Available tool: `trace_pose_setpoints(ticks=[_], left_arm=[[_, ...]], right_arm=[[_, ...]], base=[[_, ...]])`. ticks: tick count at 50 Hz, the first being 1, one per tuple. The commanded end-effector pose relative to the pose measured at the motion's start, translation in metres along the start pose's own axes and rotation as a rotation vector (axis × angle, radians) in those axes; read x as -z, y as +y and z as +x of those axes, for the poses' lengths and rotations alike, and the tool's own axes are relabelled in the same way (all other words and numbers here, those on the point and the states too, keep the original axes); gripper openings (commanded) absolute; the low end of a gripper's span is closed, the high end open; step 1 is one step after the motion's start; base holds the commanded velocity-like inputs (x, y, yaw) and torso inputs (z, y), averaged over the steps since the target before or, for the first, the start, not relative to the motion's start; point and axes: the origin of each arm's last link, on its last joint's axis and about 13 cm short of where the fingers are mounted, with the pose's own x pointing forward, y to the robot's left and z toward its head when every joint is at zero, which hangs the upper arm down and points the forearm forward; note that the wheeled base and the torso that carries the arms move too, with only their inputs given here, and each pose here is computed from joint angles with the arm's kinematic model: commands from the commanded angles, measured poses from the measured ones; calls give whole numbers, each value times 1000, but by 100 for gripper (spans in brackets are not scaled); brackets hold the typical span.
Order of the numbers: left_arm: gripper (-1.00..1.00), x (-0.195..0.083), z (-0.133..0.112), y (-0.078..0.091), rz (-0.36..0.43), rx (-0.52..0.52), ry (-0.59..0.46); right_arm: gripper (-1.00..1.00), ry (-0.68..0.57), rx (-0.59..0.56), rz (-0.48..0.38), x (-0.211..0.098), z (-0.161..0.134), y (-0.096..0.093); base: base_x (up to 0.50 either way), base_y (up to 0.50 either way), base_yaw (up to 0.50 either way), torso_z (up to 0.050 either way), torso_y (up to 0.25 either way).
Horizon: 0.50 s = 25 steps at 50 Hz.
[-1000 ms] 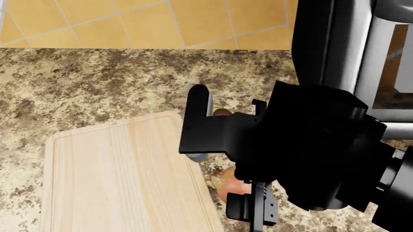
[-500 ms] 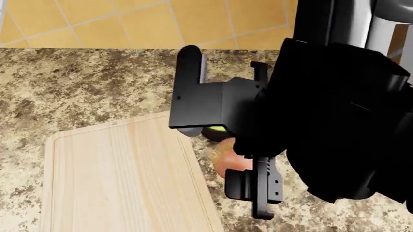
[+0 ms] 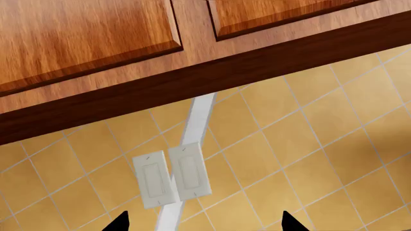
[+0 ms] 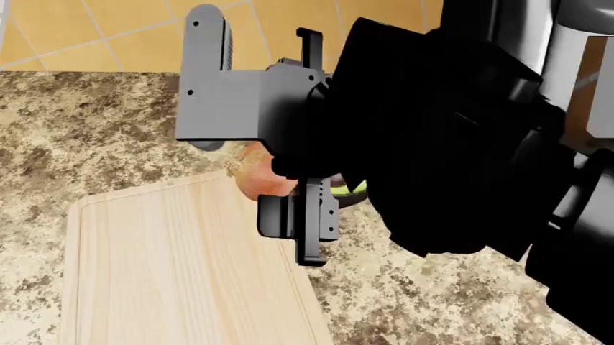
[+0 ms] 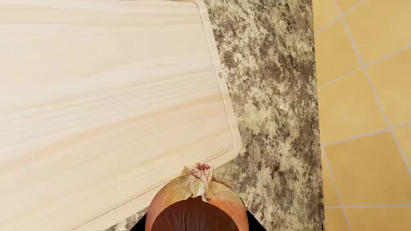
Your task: Place the avocado, onion, tomato and bell pepper on the cutting board.
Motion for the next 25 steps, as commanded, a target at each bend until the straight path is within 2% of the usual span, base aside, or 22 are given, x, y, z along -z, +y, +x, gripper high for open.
trace_pose_setpoints(ticks=[1, 12, 25], left_arm=[[100, 2, -3, 3, -6, -10, 3], [100, 2, -4, 4, -9, -14, 4], [100, 4, -5, 5, -11, -18, 8]], right_arm=[[-100, -51, 64, -43, -11, 24, -9], [-100, -95, 84, -49, -18, 40, -10], [-100, -123, 71, -59, -22, 64, -1]], base=[[0, 0, 0, 0, 0], [0, 0, 0, 0, 0], [0, 0, 0, 0, 1]])
